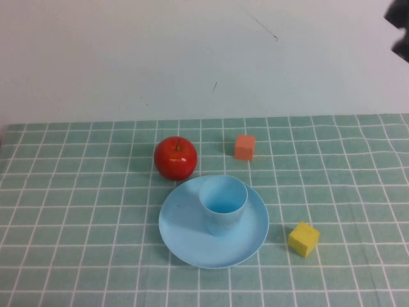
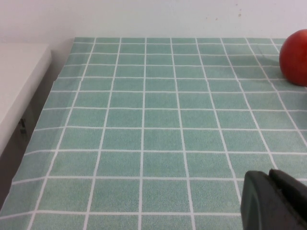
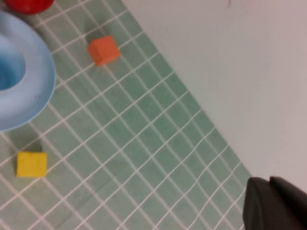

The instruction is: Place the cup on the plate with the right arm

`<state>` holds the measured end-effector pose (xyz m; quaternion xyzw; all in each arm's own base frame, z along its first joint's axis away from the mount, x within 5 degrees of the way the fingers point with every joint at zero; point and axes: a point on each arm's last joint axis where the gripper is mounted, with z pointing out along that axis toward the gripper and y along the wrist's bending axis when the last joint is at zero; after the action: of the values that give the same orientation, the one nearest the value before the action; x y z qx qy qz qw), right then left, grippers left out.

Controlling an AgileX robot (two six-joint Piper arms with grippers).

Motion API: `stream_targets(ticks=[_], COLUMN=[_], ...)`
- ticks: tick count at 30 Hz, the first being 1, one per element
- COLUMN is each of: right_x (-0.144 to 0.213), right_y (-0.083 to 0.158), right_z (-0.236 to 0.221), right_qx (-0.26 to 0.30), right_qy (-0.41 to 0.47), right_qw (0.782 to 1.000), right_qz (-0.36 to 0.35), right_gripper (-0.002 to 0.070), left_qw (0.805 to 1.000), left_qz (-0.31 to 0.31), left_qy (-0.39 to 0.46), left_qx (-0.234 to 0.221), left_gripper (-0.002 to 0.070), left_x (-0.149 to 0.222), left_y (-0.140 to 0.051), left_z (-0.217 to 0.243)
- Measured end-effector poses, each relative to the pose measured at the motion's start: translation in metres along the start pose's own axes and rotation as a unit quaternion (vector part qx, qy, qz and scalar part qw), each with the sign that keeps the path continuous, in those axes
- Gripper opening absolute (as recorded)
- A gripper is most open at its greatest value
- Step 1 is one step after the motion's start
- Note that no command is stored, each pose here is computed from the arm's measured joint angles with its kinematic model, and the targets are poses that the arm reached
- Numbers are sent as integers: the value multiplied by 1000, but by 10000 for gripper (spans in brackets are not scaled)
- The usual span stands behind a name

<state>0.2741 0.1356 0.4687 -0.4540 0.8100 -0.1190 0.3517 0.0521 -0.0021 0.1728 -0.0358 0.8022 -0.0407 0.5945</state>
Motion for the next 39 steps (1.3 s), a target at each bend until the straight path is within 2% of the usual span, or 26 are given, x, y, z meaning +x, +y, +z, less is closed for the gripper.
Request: stream_targets(ticks=[3, 9, 15, 22, 30, 39], right_x=[32, 98, 166, 223, 249, 250], right_y=[18, 57, 103, 144, 169, 171], right_z=[-10, -28, -25, -7, -2, -2], right_qx=[-15, -10, -9, -3, -23, -34], right_qy=[23, 14, 13, 13, -4, -4], right_qw=[1000, 999, 995, 984, 977, 975], right_qz=[10, 48, 94, 175, 210, 219], right_gripper=[3, 3, 3, 3, 3, 3], left_qw=[1000, 1000, 1000, 1000, 1000, 1000], left_qz=[0, 0, 0, 0, 0, 0], left_qy=[0, 0, 0, 0, 0, 0], left_qx=[0, 0, 0, 0, 0, 0], left_gripper=[-3, -3, -3, -3, -3, -3], left_x=[0, 0, 0, 0, 0, 0], left_y=[0, 0, 0, 0, 0, 0], left_z=[0, 0, 0, 0, 0, 0])
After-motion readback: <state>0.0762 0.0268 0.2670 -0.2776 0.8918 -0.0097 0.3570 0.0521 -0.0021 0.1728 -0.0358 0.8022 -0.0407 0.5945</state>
